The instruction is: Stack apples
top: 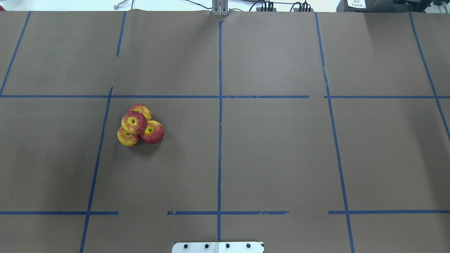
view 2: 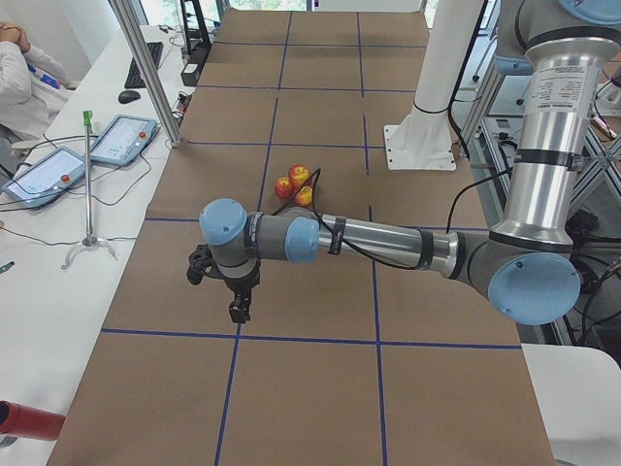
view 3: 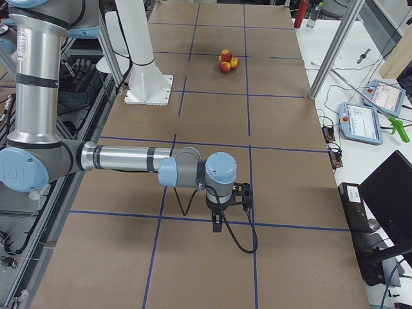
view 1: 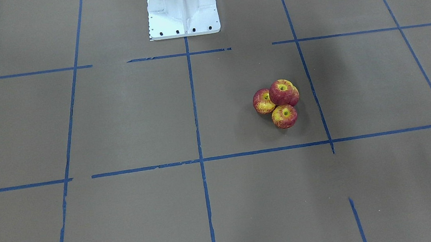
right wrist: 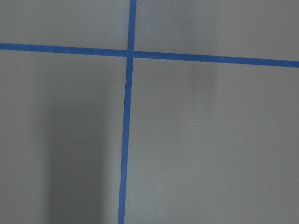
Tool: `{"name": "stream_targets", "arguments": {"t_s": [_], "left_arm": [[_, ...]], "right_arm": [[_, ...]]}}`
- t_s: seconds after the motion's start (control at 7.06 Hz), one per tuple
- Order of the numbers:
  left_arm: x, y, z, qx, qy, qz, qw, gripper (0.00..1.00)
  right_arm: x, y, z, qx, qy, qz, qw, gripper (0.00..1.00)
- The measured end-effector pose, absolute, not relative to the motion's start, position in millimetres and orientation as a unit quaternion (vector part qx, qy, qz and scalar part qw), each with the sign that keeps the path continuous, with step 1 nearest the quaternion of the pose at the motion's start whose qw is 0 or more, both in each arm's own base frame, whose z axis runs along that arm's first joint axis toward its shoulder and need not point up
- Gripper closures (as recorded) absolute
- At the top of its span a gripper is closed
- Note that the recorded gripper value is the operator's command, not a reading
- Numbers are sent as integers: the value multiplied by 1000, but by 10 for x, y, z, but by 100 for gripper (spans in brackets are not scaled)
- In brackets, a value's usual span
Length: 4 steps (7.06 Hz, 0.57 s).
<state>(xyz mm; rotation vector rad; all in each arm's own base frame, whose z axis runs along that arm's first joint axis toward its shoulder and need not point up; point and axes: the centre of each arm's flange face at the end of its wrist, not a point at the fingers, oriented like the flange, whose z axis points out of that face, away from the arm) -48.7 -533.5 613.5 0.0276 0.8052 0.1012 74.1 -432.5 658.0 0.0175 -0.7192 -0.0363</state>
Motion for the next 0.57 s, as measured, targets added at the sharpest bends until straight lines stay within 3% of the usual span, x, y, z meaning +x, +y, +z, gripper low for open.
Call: {"name": "stream_targets", "arguments": {"t_s": [0.57], "left_arm": [[-556, -5219, 6309, -7, 400, 43, 915, 0]], "right_arm": [[741, -4325, 6580, 9, -352, -18, 936, 0]]}}
